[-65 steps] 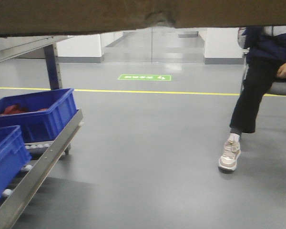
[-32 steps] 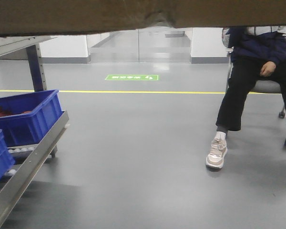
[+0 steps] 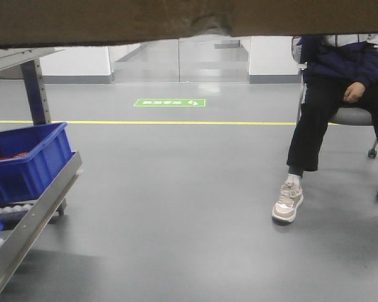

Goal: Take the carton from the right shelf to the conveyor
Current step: 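Hold the carton with both grippers while driving toward the conveyor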

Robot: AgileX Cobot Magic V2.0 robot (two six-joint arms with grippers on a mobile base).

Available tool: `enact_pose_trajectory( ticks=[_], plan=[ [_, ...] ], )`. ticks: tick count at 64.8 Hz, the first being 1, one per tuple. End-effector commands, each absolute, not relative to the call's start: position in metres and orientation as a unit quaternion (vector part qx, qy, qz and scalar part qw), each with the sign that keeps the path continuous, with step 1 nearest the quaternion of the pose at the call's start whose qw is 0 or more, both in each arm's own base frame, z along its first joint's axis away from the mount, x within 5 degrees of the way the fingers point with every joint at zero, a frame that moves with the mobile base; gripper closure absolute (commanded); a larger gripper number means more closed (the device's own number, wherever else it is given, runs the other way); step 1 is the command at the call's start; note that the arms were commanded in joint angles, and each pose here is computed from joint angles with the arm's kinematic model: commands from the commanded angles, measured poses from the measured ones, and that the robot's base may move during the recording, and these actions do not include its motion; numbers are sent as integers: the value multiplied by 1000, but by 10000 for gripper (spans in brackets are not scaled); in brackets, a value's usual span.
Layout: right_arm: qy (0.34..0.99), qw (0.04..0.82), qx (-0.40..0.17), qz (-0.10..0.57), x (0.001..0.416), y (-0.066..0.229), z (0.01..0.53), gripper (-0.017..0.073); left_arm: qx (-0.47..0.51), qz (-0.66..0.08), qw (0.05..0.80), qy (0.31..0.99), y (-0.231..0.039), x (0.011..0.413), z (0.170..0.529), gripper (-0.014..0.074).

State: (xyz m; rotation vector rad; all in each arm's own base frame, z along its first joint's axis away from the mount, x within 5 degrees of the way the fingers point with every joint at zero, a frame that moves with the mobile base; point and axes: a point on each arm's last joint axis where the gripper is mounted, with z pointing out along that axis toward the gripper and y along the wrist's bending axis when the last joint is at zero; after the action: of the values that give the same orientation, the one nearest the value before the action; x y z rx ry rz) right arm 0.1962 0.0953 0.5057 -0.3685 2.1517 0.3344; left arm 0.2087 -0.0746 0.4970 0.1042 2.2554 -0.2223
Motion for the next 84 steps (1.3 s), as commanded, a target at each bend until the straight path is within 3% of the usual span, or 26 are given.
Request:
enact_pose_trajectory(
  ticks=[1, 84],
  plan=[
    [855, 482, -148, 117, 196, 90, 512, 627, 48, -99, 438, 892, -74, 202, 503, 600],
    [855, 483, -148, 118, 196, 90, 512, 627, 48, -99, 438, 892, -74, 202, 503, 600]
  ],
)
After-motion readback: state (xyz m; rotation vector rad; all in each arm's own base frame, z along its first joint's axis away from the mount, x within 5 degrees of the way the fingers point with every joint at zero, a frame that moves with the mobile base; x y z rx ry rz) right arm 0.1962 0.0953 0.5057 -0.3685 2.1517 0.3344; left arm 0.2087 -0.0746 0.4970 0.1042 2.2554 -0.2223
